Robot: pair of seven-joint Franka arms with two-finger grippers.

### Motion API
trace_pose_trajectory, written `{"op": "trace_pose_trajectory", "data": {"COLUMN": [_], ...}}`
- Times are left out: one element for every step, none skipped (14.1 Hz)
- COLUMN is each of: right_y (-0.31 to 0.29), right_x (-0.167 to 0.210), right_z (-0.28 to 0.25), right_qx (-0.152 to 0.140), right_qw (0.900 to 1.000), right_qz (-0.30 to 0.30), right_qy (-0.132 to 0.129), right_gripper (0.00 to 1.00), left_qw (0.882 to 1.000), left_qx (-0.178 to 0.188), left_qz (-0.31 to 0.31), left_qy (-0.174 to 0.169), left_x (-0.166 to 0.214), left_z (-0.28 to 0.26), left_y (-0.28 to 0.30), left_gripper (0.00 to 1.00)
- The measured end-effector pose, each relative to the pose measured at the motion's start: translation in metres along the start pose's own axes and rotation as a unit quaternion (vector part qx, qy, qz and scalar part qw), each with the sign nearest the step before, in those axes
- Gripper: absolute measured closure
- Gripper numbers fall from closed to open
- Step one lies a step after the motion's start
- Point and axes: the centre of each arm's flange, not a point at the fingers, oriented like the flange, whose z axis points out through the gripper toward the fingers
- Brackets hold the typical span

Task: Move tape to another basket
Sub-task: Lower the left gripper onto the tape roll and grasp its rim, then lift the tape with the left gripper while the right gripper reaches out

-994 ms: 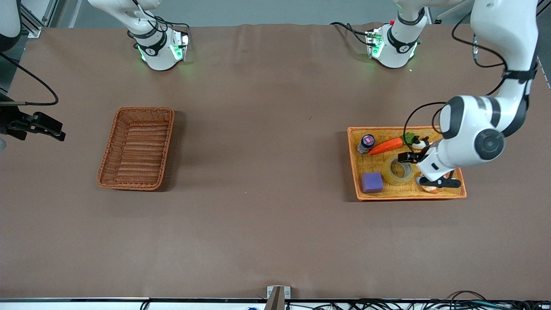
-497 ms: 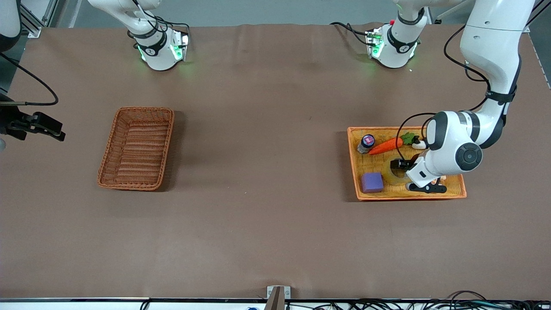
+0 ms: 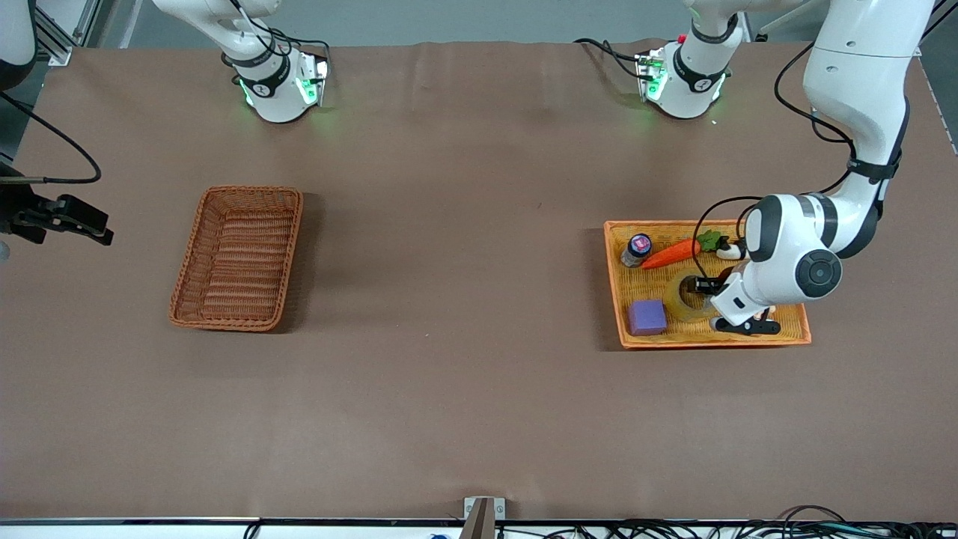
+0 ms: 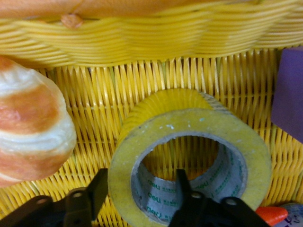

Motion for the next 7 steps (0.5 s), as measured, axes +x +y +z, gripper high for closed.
{"op": "trace_pose_trajectory", "data": {"right_y": [0.000, 0.000, 0.000, 0.000, 0.000, 0.000, 0.000], "right_x": [0.000, 0.000, 0.000, 0.000, 0.000, 0.000, 0.000], "right_z": [0.000, 0.000, 0.000, 0.000, 0.000, 0.000, 0.001], "right_qx": [0.000, 0.000, 0.000, 0.000, 0.000, 0.000, 0.000], "right_qw": [1.000, 1.000, 1.000, 1.000, 1.000, 1.000, 1.000], "right_qz": [0.000, 0.000, 0.000, 0.000, 0.000, 0.000, 0.000], "right_qy": [0.000, 0.000, 0.000, 0.000, 0.000, -0.001, -0.001], "right_gripper": [0.00, 0.00, 0.00, 0.00, 0.00, 0.00, 0.00], "left_qw": [1.000, 1.000, 1.000, 1.000, 1.000, 1.000, 0.999], "left_qx": [0.001, 0.001, 0.001, 0.002, 0.003, 0.004, 0.005], "left_qz": [0.000, -0.001, -0.001, 0.000, 0.000, 0.001, 0.001], "left_qy": [0.001, 0.003, 0.008, 0.014, 0.023, 0.030, 0.037], "left_x": [0.000, 0.000, 0.001, 0.000, 0.000, -0.001, -0.003], "left_z": [0.000, -0.002, -0.007, -0.015, -0.027, -0.046, -0.069], "left_y": [-0.001, -0.002, -0.003, -0.002, -0.002, -0.001, 0.000], "left_gripper": [0.54, 0.64, 0.75, 0.78, 0.78, 0.78, 0.78]}}
